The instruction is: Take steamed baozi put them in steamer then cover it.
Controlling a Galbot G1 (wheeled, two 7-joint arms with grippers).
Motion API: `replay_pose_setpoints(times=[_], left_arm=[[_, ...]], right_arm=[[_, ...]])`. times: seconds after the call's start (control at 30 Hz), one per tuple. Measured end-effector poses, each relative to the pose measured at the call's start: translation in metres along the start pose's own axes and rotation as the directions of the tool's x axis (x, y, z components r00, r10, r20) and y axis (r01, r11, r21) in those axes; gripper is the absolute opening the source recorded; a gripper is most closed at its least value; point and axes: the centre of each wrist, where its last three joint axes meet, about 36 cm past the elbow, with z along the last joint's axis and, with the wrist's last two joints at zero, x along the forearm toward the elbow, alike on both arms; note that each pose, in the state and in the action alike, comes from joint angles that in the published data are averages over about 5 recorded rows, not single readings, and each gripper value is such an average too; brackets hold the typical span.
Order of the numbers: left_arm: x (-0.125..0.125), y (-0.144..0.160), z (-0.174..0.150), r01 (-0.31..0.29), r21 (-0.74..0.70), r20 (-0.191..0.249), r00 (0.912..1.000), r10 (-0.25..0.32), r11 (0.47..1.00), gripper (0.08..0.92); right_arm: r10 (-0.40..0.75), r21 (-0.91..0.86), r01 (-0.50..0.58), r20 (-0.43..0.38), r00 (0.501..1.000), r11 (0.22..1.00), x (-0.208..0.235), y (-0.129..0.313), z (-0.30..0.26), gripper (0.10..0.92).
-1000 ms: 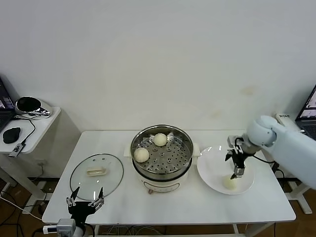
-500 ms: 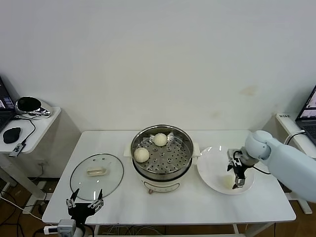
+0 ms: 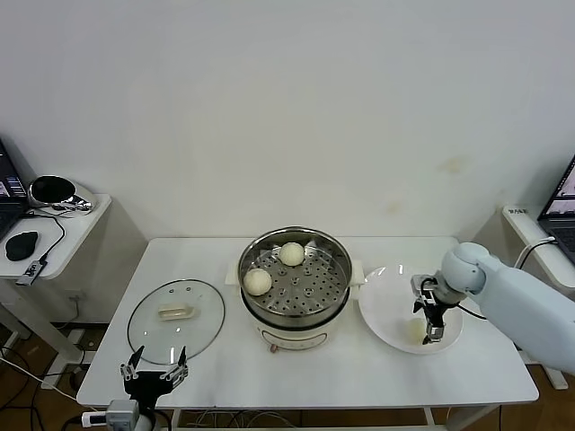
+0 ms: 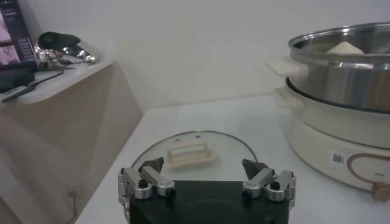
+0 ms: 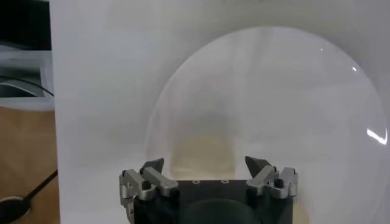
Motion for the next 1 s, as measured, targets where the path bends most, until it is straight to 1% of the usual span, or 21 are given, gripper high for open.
replay_pose_setpoints(times=[0.37,0.47,0.6,0.7,0.9,1.0], left_arm=[[-0.001,-0.001,0.002,0.000,0.002,-0.006,1.0000,0.000,1.000,0.823],[-0.001,-0.001,0.002,0.000,0.003,-0.006,1.0000,0.000,1.000,0.823],[-0.001,-0.001,0.002,-0.001,0.004,-0.007,1.0000,0.001,1.000,0.823],[-0.002,-0.001,0.003,-0.001,0.004,-0.007,1.0000,0.001,1.000,0.823],[-0.002,-0.001,0.002,-0.001,0.004,-0.006,1.0000,0.001,1.000,0.823],[-0.003,-0.001,0.002,0.000,0.005,-0.004,1.0000,0.000,1.000,0.823]], right_arm=[[-0.008,-0.008,0.008,-0.006,1.000,1.000,-0.009,0.000,0.002,0.818],[-0.007,-0.011,0.007,-0.005,1.000,1.000,-0.010,0.000,0.002,0.774],[-0.006,-0.016,0.006,-0.003,1.000,1.000,-0.011,-0.002,0.002,0.666],[-0.007,-0.020,0.007,-0.002,1.000,1.000,-0.011,-0.002,0.002,0.614],[-0.004,-0.026,0.004,0.000,1.000,1.000,-0.006,-0.004,0.005,0.557],[0.000,-0.029,0.000,0.002,1.000,1.000,0.002,-0.005,0.007,0.546]])
